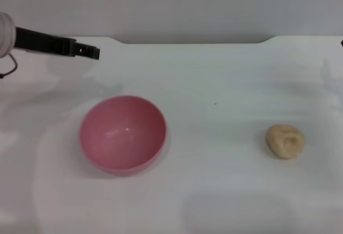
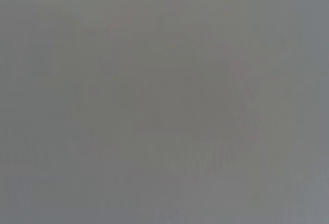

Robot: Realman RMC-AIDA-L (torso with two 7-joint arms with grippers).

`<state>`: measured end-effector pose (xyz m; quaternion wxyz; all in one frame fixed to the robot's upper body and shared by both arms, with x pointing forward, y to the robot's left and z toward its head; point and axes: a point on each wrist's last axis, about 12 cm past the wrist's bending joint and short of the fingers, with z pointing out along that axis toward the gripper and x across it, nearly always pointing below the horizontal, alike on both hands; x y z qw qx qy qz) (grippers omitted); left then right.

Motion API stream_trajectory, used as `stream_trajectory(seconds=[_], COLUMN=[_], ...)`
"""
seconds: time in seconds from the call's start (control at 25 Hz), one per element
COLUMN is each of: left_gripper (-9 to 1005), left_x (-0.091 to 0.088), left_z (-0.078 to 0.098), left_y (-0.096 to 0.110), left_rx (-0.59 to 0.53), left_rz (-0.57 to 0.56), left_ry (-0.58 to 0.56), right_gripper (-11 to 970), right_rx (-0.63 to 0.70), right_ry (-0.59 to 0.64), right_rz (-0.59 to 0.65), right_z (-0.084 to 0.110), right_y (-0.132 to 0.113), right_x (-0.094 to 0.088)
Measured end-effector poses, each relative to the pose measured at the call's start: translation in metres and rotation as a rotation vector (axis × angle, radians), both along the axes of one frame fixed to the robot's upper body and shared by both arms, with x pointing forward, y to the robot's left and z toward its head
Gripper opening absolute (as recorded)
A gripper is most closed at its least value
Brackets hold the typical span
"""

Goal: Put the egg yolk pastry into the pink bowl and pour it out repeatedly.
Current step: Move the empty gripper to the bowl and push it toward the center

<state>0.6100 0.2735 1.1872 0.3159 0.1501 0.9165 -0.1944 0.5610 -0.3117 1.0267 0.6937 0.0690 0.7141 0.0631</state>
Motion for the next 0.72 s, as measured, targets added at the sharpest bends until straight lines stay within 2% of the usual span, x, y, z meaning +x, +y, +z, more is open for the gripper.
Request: stream_trajectory(seconds=[0.12, 0.2, 0.36, 0.6, 0.72], left_gripper=[799, 799, 799, 798, 800], left_x=[-0.017, -0.026, -0.039, -0.045, -0.044], left_z=[0.016, 0.019, 0.015, -0.001, -0.006], left_y=[-0.002, 0.0, 0.001, -0.006, -0.005], left_rx=[0.024, 0.06, 0.083, 0.095, 0.09], left_rz=[-0.015, 0.0, 0.016, 0.005, 0.013], left_ry=[0.051, 0.103, 0.23, 0.304, 0.317], right_gripper=[538, 538, 538, 538, 538], right_rx=[-0.012, -0.014, -0.001, 0.027, 0.015], right_ry=[-0.013, -0.028, -0.068, -0.14, -0.158], right_rz=[-0.001, -0.016, -0.092, -0.256, -0.267], right_z=[0.004, 0.007, 0.015, 0.03, 0.034], right_y=[-0.001, -0.005, -0.019, -0.054, -0.06], right_x=[0.004, 0.006, 0.009, 0.009, 0.009])
